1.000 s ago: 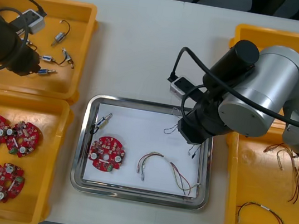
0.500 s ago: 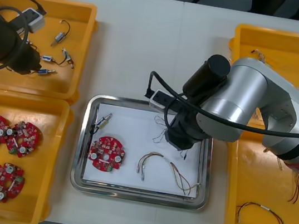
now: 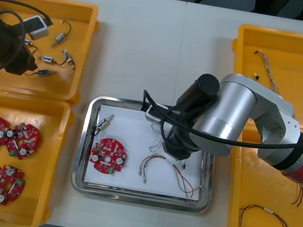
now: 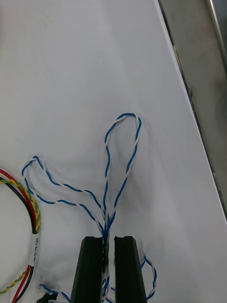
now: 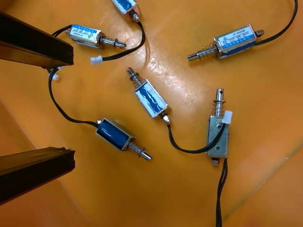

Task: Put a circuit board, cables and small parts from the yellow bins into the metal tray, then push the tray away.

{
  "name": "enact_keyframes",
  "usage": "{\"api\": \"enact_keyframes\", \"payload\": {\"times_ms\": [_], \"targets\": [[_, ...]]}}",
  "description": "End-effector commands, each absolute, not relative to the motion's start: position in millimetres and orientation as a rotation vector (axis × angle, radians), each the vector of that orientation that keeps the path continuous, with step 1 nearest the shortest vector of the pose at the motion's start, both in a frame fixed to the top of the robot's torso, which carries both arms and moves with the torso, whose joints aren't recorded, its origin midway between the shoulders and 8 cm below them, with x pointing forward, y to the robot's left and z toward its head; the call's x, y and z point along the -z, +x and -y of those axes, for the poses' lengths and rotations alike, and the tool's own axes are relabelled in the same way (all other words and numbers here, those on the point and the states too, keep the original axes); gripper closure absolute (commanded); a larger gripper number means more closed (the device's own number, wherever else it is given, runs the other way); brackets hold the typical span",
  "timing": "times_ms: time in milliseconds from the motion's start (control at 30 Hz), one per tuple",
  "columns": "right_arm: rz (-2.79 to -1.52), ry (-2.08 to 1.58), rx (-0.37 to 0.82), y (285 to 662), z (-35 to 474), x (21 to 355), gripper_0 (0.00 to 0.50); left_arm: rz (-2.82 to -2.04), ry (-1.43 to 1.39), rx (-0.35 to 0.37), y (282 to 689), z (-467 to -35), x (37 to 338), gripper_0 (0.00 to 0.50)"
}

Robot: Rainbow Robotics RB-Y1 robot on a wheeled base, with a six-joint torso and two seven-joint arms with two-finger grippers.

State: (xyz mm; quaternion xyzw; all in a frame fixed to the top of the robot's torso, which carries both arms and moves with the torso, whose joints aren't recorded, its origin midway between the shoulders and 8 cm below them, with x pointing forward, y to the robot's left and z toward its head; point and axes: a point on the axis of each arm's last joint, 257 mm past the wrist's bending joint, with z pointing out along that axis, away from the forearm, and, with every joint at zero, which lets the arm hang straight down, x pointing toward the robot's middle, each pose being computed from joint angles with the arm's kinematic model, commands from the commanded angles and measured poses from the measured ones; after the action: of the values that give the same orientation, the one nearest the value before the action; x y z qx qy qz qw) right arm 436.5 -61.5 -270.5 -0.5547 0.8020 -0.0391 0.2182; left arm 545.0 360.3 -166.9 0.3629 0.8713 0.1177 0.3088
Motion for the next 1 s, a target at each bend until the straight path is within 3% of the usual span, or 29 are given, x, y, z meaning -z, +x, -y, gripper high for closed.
{"api": "enact_keyframes", "payload": {"times_ms": [33, 133, 200, 433, 767, 1000], "targets": [[-2.118, -1.589, 0.138, 445.4, 43.5, 252.2, 0.18, -2.231, 1.036, -0.384, 552.1, -375.7, 151.3, 0.0], [-2.116, -1.585, 0.135, 446.2, 42.0, 250.0, 0.069, -2.22, 1.065, -0.389, 553.3, -371.9, 155.3, 0.0], [-2.121, -1.575, 0.127, 446.7, 41.5, 248.3, 0.054, -2.203, 1.101, -0.402, 554.7, -368.7, 158.2, 0.0], [-2.152, -1.535, 0.113, 451.0, 46.5, 235.2, 0.051, -2.17, 1.188, -0.412, 556.9, -355.6, 172.2, 0.01], [-2.231, -1.461, 0.103, 445.9, 57.2, 194.9, 0.051, -2.185, 1.248, -0.399, 549.4, -351.5, 191.4, 0.014], [-2.35, -1.292, 0.06, 440.6, 68.3, 170.5, 0.052, -2.196, 1.26, -0.4, 545.8, -356.0, 198.3, 0.017]]}}
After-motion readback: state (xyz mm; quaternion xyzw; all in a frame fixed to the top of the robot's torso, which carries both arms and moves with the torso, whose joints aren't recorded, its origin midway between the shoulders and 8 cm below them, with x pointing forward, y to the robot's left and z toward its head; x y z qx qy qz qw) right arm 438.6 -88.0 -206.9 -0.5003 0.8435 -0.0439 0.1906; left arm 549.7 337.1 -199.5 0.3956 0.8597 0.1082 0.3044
